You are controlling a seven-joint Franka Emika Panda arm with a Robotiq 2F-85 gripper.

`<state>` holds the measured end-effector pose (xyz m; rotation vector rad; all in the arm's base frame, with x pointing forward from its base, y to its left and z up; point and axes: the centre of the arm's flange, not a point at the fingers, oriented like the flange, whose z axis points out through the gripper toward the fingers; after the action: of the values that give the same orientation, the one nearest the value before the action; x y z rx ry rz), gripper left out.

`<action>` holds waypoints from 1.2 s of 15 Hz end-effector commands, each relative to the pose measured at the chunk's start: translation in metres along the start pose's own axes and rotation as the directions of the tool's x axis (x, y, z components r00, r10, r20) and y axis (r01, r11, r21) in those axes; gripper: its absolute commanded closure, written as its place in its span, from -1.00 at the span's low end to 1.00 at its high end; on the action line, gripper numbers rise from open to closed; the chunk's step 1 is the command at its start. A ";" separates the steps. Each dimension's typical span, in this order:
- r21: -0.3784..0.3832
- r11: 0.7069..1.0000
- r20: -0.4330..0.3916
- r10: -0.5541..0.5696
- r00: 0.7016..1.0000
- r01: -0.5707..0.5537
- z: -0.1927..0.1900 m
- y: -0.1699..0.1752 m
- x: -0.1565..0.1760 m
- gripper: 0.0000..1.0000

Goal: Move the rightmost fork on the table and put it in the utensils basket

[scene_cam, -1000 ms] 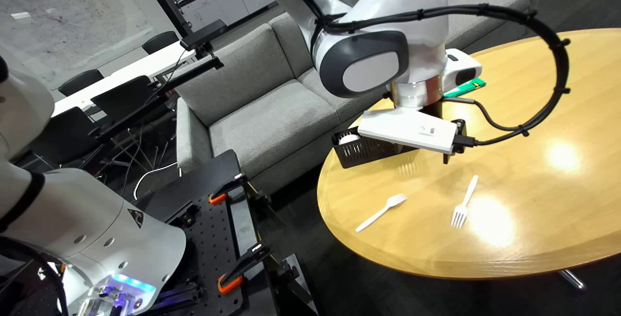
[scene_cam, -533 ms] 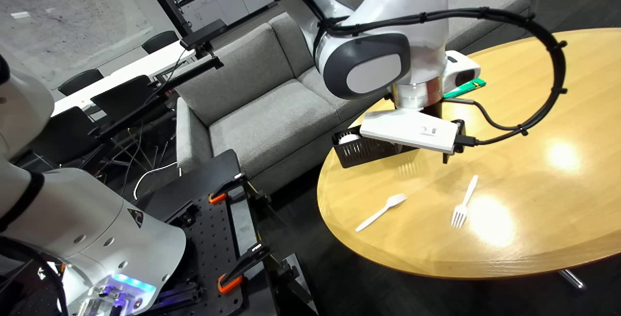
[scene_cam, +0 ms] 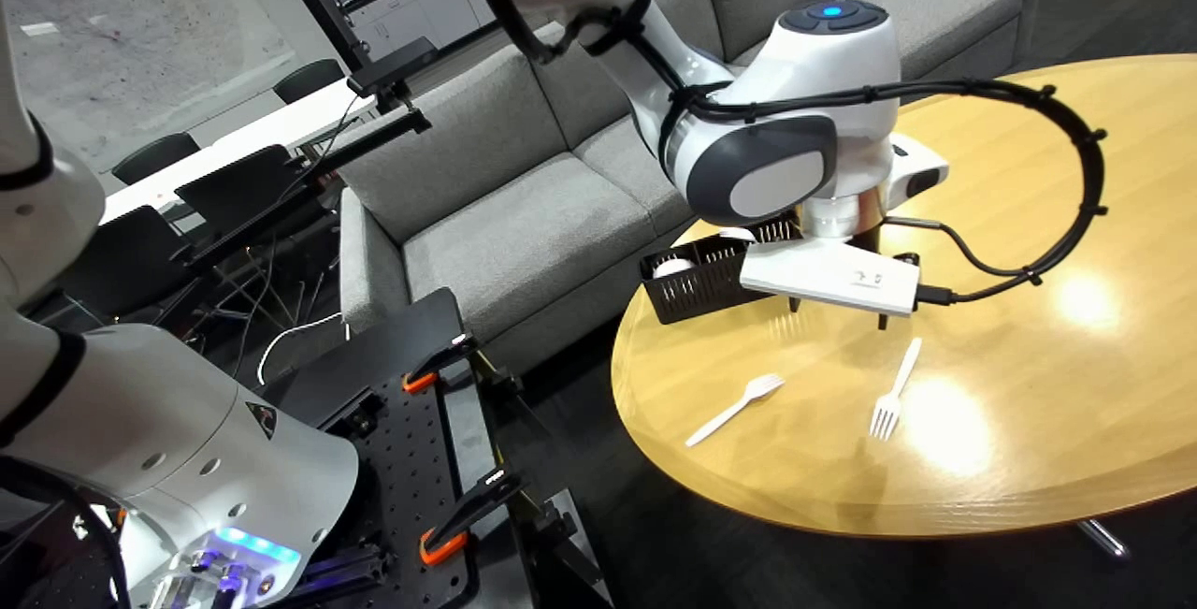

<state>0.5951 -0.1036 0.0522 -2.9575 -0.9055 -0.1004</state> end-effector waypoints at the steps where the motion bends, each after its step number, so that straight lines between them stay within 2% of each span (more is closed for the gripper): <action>1: -0.021 1.000 0.007 0.008 1.000 -0.008 0.030 0.022 0.014 -1.00; 10: -0.085 0.994 0.063 0.068 0.996 -0.062 0.088 0.049 0.017 -1.00; 17: -0.119 0.989 0.076 0.092 0.993 -0.083 0.104 0.064 0.015 -1.00; 18: -0.122 0.989 0.080 0.098 0.992 -0.087 0.106 0.066 0.014 -0.64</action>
<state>0.6362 -0.1383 -0.0485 -3.1024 -0.8148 -0.0590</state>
